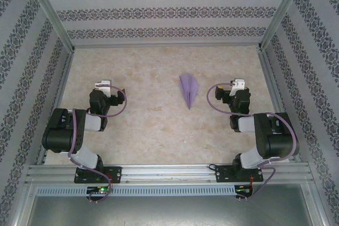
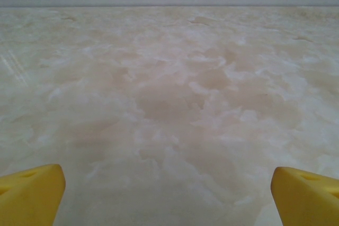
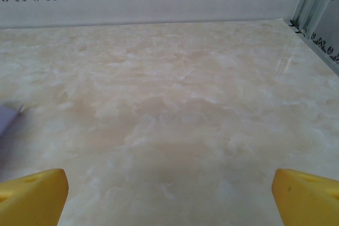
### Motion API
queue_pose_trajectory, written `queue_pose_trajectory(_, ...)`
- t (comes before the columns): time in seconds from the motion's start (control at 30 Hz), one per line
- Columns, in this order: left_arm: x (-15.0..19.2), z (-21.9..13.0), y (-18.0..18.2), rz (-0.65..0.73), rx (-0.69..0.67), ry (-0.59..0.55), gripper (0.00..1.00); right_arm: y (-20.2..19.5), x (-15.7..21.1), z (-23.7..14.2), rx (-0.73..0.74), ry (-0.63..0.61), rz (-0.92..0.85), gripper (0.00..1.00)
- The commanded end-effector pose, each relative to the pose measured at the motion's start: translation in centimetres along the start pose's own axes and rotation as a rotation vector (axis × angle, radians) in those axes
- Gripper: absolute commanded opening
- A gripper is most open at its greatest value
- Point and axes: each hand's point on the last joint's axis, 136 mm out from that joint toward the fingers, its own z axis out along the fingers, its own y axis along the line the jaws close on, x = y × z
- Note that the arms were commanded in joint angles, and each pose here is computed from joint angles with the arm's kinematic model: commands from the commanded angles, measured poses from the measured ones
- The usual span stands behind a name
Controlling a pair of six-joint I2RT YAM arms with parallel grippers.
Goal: Fold a paper plane with a square sheet of paper (fold left side to right side)
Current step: Reset both arms
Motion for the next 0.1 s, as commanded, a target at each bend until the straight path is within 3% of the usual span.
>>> queue_pose_trajectory(0.0,-0.13,-0.13,0.65,0.011,-0.021,-0.002,0.99,0.33,-0.85,0.36,-0.003,-0.018,-0.014,0.98)
queue_pose_trajectory(0.07,-0.15,-0.14,0.65,0.011,-0.021,-0.003,0.99,0.32,-0.88,0.34,-0.003,-0.019,-0.013,0.98)
